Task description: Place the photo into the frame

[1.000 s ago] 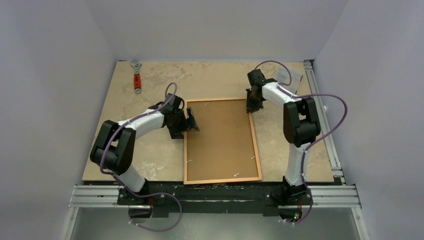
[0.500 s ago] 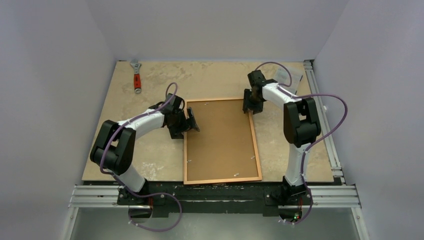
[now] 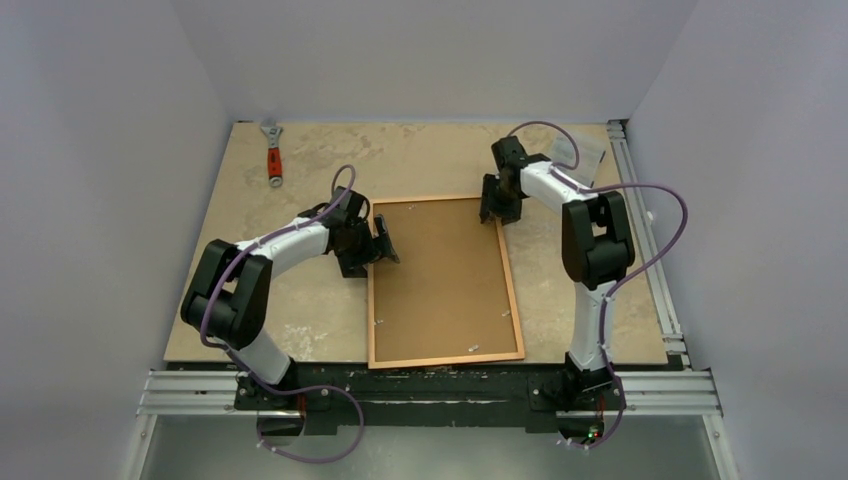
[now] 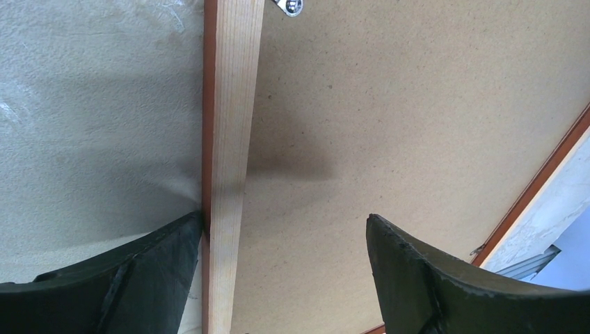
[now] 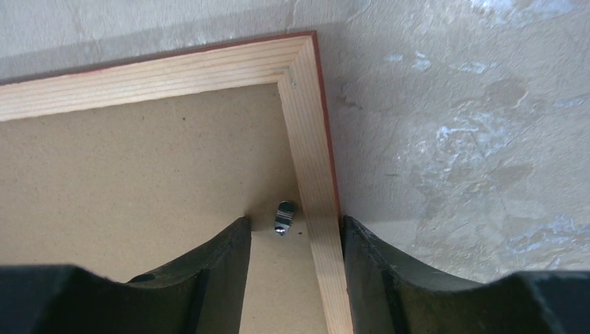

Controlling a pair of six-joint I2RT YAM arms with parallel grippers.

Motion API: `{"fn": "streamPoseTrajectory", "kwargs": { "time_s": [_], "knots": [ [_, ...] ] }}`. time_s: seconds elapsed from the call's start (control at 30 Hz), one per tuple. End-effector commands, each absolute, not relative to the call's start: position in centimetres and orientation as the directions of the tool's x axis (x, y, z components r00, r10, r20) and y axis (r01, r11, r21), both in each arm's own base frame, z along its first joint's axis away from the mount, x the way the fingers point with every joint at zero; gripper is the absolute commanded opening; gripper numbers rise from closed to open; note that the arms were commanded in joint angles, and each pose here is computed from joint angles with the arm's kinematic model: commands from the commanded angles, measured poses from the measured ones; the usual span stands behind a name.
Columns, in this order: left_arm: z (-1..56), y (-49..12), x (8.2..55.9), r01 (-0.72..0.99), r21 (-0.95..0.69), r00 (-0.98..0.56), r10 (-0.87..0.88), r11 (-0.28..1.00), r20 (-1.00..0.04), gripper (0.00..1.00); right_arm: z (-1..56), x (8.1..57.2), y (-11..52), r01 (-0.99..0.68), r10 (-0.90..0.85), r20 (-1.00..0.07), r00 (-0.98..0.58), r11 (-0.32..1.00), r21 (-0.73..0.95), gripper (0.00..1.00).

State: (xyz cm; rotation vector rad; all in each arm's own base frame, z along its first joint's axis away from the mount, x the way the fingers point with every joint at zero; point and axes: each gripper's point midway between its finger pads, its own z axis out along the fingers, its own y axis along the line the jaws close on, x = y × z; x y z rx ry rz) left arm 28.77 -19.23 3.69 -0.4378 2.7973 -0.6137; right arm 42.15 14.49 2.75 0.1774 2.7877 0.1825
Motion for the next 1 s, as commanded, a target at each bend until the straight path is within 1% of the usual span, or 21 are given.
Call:
{"fn": "streamPoseTrajectory", "kwargs": {
  "time_s": [0.0,0.03,0.13,0.23,0.37,0.53,0.63,0.67,0.7,0.73,0.8,0.83,0.97],
  "knots": [
    [1.2,-18.7,27.4,-0.236,-0.374,-0.944,-0.303,0.897,-0.130,0.86,2.3,43.5,13.8,0.149,0.172,-0.355,-0.919,0.985,0.091,0.44],
    [1.3,-18.7,27.3,-0.236,-0.374,-0.944,-0.303,0.897,-0.130,0.86,2.1,43.4,13.7,0.152,0.173,-0.350,-0.921,0.985,0.086,0.41],
    [1.2,-18.7,27.3,-0.236,-0.371,-0.945,-0.301,0.898,-0.131,0.86,1.7,43.1,13.6,0.161,0.179,-0.342,-0.922,0.984,0.082,0.25],
    [1.2,-18.6,27.2,-0.235,-0.369,-0.945,-0.301,0.899,-0.130,0.86,1.3,42.7,13.4,0.166,0.181,-0.335,-0.925,0.983,0.073,0.13],
    [1.2,-18.6,27.2,-0.234,-0.367,-0.945,-0.300,0.900,-0.131,0.85,1.4,42.4,13.3,0.164,0.180,-0.334,-0.925,0.984,0.074,0.00],
    [1.4,-18.8,27.3,-0.227,-0.379,-0.947,-0.295,0.897,-0.131,0.86,2.2,42.0,13.8,0.144,0.173,-0.334,-0.927,0.984,0.108,0.00],
    [1.9,-19.0,27.3,-0.222,-0.394,-0.946,-0.294,0.892,-0.135,0.85,3.3,41.5,14.1,0.130,0.180,-0.333,-0.925,0.977,0.168,0.08],
    [2.0,-19.0,27.3,-0.224,-0.393,-0.945,-0.297,0.892,-0.134,0.85,3.7,41.3,14.4,0.124,0.186,-0.333,-0.924,0.972,0.200,0.22],
    [2.1,-18.8,27.2,-0.228,-0.385,-0.944,-0.300,0.894,-0.138,0.85,3.9,40.8,14.4,0.124,0.195,-0.329,-0.924,0.967,0.225,0.32],
    [2.2,-18.6,27.2,-0.231,-0.378,-0.942,-0.303,0.896,-0.142,0.85,3.9,40.2,14.4,0.125,0.202,-0.318,-0.926,0.961,0.246,0.40],
    [2.5,-18.4,27.2,-0.232,-0.372,-0.940,-0.306,0.899,-0.152,0.85,4.2,39.3,14.7,0.119,0.211,-0.309,-0.927,0.950,0.290,0.51],
    [2.7,-18.4,27.2,-0.231,-0.373,-0.939,-0.306,0.899,-0.157,0.85,4.3,38.8,14.9,0.114,0.211,-0.304,-0.929,0.945,0.308,0.53],
    [3.0,-18.8,27.8,-0.220,-0.383,-0.942,-0.298,0.897,-0.157,0.85,4.1,36.4,15.2,0.107,0.208,-0.270,-0.940,0.932,0.347,0.54]
  ]
}}
